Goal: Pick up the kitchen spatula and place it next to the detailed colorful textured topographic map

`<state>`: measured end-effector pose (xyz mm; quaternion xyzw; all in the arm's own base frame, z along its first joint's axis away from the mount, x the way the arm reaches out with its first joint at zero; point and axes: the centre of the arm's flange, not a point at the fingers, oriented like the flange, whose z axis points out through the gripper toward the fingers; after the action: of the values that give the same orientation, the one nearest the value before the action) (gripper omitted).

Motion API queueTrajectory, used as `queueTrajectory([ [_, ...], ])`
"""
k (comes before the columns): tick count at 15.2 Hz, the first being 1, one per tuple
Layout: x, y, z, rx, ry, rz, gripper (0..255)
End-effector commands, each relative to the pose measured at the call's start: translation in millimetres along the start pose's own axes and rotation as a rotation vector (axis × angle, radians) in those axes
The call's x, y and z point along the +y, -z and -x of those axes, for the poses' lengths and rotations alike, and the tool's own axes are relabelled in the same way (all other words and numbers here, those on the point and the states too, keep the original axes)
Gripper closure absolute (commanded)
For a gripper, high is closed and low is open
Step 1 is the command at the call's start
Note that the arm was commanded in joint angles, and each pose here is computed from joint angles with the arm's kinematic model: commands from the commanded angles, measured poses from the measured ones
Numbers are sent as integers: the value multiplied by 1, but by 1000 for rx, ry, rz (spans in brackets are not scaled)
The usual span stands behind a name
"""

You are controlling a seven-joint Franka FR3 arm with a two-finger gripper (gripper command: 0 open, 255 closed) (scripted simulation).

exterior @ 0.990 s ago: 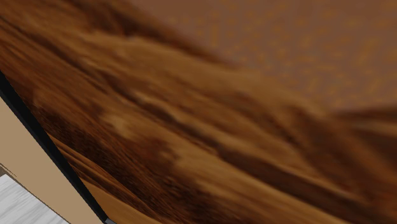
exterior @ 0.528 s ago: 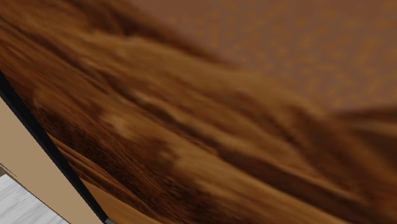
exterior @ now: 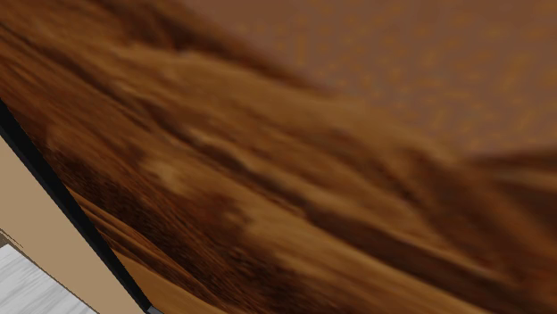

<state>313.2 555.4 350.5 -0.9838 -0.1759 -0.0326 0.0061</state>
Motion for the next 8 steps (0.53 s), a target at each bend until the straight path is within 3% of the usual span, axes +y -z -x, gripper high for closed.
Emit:
queueTrajectory([
  [1, 0, 0, 0, 0, 0, 0, 0],
  [6, 0, 0, 0, 0, 0, 0, 0],
  [8, 0, 26, 0, 0, 0, 0, 0],
])
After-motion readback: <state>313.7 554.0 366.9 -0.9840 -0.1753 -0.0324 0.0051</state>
